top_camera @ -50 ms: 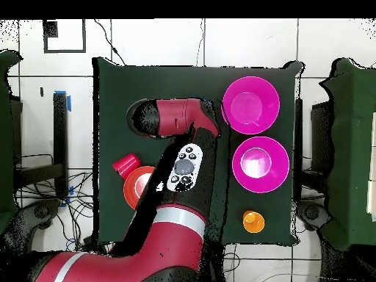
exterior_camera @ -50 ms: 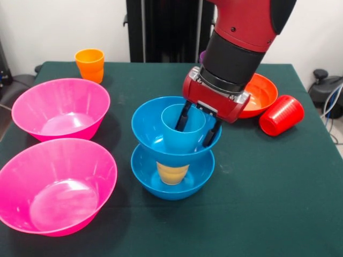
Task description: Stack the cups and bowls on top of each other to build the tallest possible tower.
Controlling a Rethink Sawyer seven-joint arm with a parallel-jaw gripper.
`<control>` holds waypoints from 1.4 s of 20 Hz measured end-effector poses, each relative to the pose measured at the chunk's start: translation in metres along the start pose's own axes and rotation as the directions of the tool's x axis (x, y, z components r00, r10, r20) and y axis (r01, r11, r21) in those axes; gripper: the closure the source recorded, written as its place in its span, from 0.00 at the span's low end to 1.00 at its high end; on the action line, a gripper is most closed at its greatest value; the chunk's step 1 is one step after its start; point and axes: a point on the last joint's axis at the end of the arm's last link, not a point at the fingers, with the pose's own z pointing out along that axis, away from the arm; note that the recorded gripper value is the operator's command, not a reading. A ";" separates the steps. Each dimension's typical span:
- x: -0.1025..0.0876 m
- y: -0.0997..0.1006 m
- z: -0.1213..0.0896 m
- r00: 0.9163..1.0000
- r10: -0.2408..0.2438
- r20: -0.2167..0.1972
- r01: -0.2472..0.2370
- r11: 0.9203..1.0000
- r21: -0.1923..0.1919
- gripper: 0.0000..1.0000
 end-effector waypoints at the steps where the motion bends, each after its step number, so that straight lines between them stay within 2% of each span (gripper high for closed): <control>1: 0.000 0.000 0.000 1.000 0.000 -0.001 0.000 1.000 0.001 0.00; 8: -0.001 -0.001 -0.006 1.000 0.002 -0.009 -0.002 1.000 0.004 0.00; 13: -0.008 -0.002 -0.022 1.000 0.010 -0.001 -0.010 1.000 -0.001 0.00; 24: -0.022 -0.001 -0.088 1.000 0.023 0.001 -0.023 1.000 -0.010 0.00; 28: -0.022 0.001 -0.103 1.000 0.022 -0.002 -0.022 1.000 -0.011 0.00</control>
